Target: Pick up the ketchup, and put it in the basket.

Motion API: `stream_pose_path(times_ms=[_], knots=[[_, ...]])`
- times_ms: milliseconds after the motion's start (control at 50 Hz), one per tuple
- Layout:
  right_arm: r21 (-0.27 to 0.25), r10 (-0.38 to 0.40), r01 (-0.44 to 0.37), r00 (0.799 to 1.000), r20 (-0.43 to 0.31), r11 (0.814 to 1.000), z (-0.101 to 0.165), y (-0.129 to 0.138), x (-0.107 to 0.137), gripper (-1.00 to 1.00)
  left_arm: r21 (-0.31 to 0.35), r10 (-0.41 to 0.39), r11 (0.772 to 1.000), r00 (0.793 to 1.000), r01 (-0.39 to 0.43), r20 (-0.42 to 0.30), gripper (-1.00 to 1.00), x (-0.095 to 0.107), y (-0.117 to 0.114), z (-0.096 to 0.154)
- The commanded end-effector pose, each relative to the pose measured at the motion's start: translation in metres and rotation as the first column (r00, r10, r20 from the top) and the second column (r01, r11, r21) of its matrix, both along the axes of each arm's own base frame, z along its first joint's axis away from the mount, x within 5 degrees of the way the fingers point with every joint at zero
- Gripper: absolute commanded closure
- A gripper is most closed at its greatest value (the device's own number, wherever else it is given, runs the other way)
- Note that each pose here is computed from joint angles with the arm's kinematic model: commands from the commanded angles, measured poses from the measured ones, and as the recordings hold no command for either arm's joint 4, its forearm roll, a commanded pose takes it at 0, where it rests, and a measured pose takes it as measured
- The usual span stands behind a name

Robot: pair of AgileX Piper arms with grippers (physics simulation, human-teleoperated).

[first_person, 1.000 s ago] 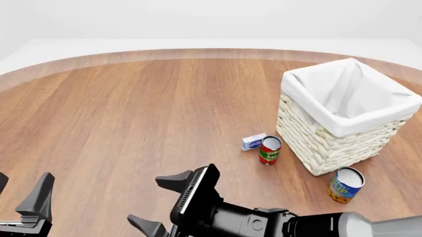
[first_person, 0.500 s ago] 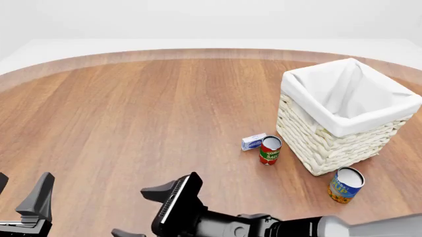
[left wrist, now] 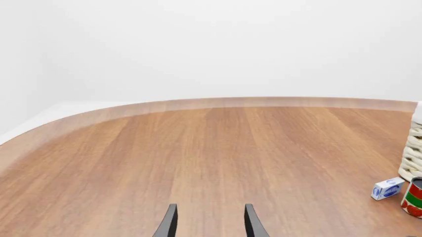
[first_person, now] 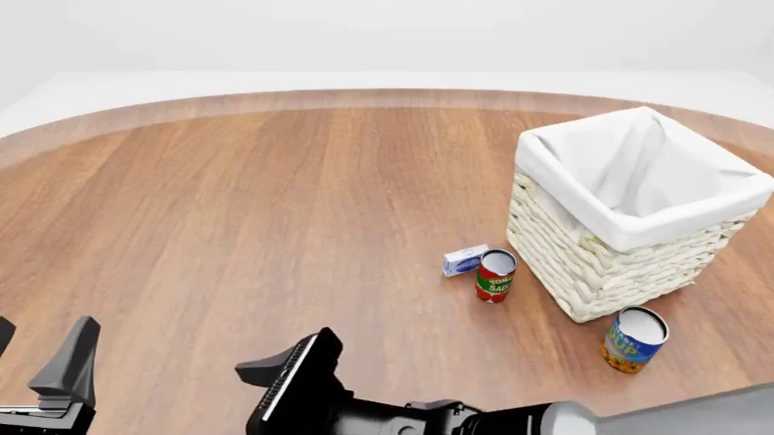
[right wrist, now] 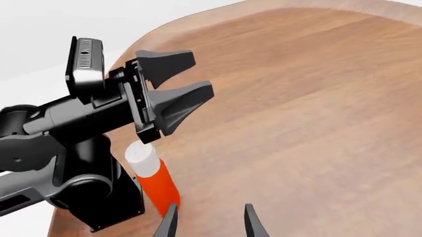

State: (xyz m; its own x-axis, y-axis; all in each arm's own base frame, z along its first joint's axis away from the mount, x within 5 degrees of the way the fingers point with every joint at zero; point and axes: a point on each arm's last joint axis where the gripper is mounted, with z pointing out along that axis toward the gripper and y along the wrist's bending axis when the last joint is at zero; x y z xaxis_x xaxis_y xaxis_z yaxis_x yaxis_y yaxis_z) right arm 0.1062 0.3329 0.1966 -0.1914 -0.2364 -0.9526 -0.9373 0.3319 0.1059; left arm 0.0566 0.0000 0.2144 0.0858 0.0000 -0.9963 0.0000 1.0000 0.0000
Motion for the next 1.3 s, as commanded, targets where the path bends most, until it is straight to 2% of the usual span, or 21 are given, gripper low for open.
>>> stream_pose_path(times_ms=[20,760,1100,1300], knots=[[0.000,0.015,-0.015,1.000,-0.022,1.000,-0.002,0.009,-0.005,-1.00,0.000,0.000,1.000,1.000,0.000,0.000,-1.00,0.000,0.000,0.000],[-0.033,0.058,-0.061,0.995,-0.076,0.998,-0.017,0.035,-0.021,-1.00,0.000,0.000,1.000,1.000,0.000,0.000,-1.00,0.000,0.000,0.000],[-0.045,0.041,-0.046,0.994,-0.104,0.998,-0.021,0.043,-0.016,-1.00,0.000,0.000,1.000,1.000,0.000,0.000,-1.00,0.000,0.000,0.000],[-0.051,0.056,-0.062,0.992,-0.113,0.997,-0.022,0.048,-0.022,-1.00,0.000,0.000,1.000,1.000,0.000,0.000,-1.00,0.000,0.000,0.000]])
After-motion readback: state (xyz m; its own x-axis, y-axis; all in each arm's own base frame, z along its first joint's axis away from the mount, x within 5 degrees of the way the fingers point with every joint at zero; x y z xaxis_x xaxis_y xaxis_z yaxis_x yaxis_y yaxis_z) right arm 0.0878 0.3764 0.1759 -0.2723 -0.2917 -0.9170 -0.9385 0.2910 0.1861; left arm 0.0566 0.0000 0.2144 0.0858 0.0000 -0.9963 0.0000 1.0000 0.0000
